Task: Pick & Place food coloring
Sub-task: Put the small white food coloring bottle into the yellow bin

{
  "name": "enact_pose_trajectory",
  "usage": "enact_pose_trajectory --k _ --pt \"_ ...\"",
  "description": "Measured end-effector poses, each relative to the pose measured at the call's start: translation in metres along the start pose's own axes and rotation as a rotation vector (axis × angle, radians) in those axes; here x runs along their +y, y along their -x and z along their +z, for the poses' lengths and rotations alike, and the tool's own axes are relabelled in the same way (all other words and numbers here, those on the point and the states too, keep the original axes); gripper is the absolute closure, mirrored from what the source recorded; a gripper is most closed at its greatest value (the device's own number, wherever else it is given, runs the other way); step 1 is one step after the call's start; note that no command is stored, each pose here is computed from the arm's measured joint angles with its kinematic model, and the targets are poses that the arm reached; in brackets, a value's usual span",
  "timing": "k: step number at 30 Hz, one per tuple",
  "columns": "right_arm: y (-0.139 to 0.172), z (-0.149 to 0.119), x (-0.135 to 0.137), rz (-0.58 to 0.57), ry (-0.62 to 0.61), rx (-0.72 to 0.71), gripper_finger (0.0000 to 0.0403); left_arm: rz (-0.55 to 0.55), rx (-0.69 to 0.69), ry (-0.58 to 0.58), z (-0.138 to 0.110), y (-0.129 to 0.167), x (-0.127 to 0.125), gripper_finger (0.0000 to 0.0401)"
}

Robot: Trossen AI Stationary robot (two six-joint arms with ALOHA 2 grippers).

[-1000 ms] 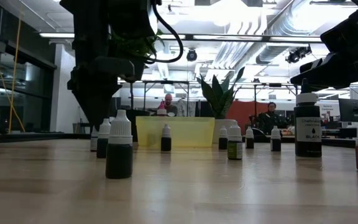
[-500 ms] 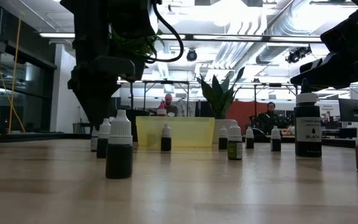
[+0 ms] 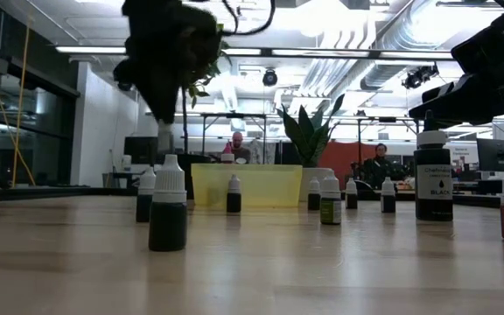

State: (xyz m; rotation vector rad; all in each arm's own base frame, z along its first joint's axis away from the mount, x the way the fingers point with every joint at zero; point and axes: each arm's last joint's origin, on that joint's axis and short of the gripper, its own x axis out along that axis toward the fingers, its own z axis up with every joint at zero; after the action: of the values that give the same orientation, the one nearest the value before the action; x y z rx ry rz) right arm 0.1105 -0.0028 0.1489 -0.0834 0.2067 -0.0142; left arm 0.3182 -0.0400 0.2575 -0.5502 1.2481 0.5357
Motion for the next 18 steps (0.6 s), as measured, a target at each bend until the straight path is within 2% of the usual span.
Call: enact_pose_trajectory --k 9,18 --pt "0.0 0.0 0.0 0.0 0.0 0.0 0.0402 0.006 -0.049 0.117 0.031 0.026 0.015 0.0364" --pt "0.0 0.0 0.0 0.0 0.0 0.001 0.0402 0.01 -0.111 0.244 0.063 0.034 0.032 0.0364"
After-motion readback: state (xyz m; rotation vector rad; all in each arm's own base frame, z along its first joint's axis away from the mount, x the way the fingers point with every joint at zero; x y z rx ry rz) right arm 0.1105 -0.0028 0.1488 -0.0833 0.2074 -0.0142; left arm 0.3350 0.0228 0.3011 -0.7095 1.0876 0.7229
